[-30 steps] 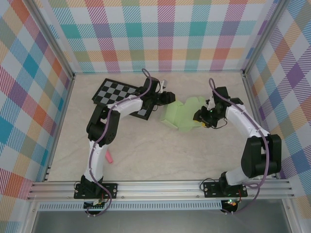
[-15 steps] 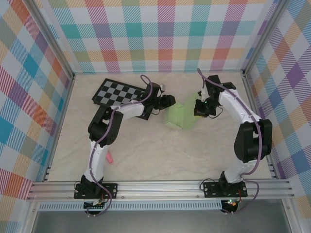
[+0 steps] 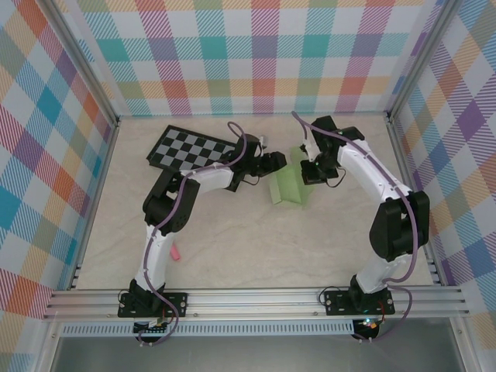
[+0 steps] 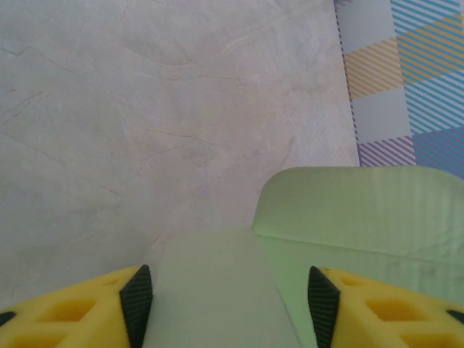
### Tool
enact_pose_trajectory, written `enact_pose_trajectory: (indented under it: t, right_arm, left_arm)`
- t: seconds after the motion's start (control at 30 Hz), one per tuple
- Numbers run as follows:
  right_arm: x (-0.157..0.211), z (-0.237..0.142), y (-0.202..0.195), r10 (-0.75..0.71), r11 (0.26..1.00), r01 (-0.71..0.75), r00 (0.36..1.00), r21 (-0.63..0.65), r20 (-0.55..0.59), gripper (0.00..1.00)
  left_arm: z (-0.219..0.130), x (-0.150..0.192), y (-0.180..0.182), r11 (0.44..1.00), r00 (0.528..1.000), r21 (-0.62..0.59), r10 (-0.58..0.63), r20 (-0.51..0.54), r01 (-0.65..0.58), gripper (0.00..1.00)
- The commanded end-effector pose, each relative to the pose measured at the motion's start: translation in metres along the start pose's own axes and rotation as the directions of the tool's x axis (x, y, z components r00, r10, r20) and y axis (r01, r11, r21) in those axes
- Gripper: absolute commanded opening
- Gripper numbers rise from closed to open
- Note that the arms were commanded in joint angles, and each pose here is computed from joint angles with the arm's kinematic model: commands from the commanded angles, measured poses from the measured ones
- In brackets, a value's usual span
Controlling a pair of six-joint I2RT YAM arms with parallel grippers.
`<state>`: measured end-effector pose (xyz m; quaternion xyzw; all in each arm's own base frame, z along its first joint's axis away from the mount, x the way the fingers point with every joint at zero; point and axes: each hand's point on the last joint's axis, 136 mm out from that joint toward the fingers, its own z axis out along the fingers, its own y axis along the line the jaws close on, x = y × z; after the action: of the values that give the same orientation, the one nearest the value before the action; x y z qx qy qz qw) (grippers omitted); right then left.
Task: Fold the paper box
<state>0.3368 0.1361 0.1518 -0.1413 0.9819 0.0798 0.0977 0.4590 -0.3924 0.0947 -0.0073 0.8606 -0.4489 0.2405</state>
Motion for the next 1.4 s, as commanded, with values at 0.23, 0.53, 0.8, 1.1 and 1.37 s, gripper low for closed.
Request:
enact_pose_trajectory:
  t: [0.23, 0.53, 0.8, 1.1, 1.37]
  right_arm:
    - [-0.004, -0.014, -0.049, -0.219, 0.922, 0.244, 0.969, 0.3, -0.113, 0.06]
    - [-0.012, -0.01, -0.035, -0.628, 0.68, 0.633, 0.763, 0.371, -0.152, 0.04]
    - [-0.04, -0.011, -0.022, -0.757, 0.526, 0.724, 0.638, 0.447, -0.141, 0.06]
    - [-0.052, -0.012, 0.004, -0.876, 0.403, 0.809, 0.476, 0.428, -0.074, 0.11]
    - [-0.061, -0.03, 0.004, -0.816, 0.523, 0.718, 0.577, 0.459, 0.027, 0.57]
  left_arm:
    - [-0.043, -0.015, -0.018, 0.996, 0.997, 0.077, 0.037, 0.067, -0.042, 0.88]
    - [-0.1, -0.041, -0.016, 0.982, 0.978, 0.126, 0.118, 0.173, -0.141, 0.86]
    - [-0.124, -0.04, -0.022, 0.893, 0.896, 0.155, 0.385, 0.221, -0.422, 0.76]
    - [-0.124, -0.002, -0.019, 0.71, 0.74, 0.21, 0.635, 0.221, -0.672, 0.81]
    - [-0.115, 0.026, -0.008, 0.433, 0.469, 0.195, 0.857, 0.214, -0.88, 0.82]
